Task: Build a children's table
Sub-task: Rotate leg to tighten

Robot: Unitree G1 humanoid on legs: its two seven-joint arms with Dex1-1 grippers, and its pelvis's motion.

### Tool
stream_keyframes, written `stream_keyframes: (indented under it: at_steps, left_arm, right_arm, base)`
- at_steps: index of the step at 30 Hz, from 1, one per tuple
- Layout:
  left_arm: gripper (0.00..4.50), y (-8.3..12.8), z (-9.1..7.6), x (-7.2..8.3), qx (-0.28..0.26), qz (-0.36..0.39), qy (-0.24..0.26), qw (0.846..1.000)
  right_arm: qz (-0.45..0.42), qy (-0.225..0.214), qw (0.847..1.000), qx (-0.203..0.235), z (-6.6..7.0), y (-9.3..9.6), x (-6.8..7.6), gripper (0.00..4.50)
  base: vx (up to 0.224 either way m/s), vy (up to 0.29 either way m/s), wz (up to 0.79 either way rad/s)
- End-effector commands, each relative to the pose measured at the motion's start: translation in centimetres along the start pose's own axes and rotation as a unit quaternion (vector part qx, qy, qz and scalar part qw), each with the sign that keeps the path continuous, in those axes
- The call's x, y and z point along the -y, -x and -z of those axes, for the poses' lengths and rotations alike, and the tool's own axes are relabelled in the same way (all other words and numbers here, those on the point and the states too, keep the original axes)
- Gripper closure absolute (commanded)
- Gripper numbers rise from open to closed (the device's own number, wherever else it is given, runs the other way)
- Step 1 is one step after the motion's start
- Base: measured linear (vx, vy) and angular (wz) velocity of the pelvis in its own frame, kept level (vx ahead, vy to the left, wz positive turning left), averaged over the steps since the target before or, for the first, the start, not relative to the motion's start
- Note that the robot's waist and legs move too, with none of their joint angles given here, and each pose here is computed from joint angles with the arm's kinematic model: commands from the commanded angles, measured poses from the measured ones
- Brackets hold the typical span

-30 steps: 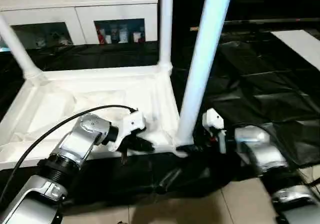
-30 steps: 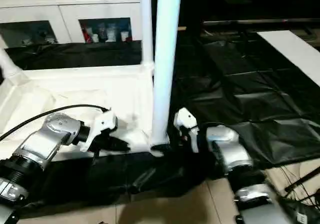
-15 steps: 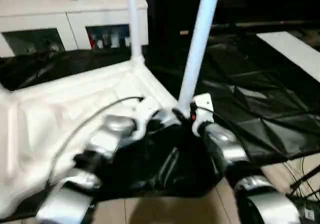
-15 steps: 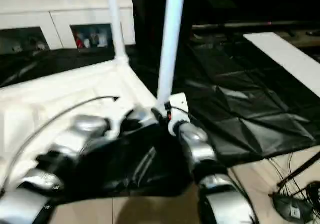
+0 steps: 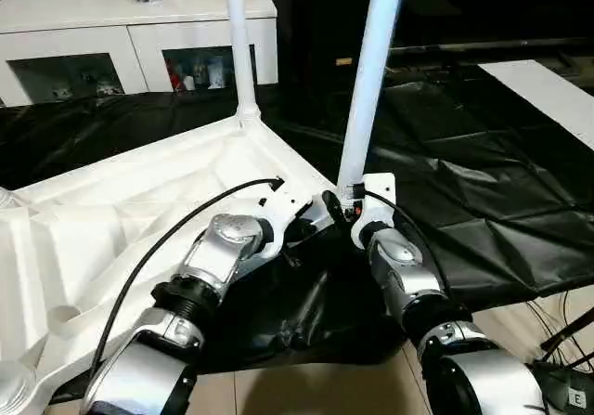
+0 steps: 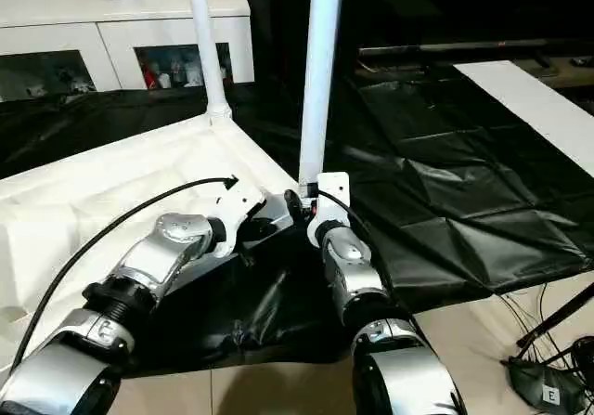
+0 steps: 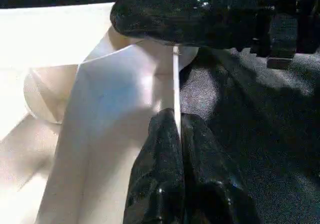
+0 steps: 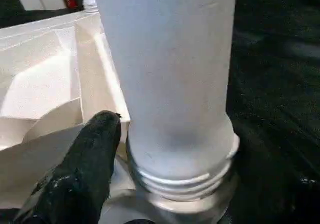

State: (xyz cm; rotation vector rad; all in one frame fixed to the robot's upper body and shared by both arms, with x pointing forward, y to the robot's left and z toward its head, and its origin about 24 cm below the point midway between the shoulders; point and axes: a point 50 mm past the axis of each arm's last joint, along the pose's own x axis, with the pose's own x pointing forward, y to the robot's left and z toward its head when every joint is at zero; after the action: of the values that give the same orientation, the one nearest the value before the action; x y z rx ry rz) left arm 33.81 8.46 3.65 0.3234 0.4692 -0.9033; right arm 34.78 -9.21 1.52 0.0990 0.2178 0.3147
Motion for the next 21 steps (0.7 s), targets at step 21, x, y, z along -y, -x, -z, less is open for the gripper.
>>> stream_keyframes:
  at_steps: [21]
  left_arm:
    - [4.5, 6.2, 3.1, 0.2, -0.034, 0.244, -0.039, 0.968]
  right_arm:
    - [-0.431, 0.182, 0.878, -0.097, -2.0, 6.5, 4.7, 0.24]
  base:
    - [0.0, 0.0, 0.0]
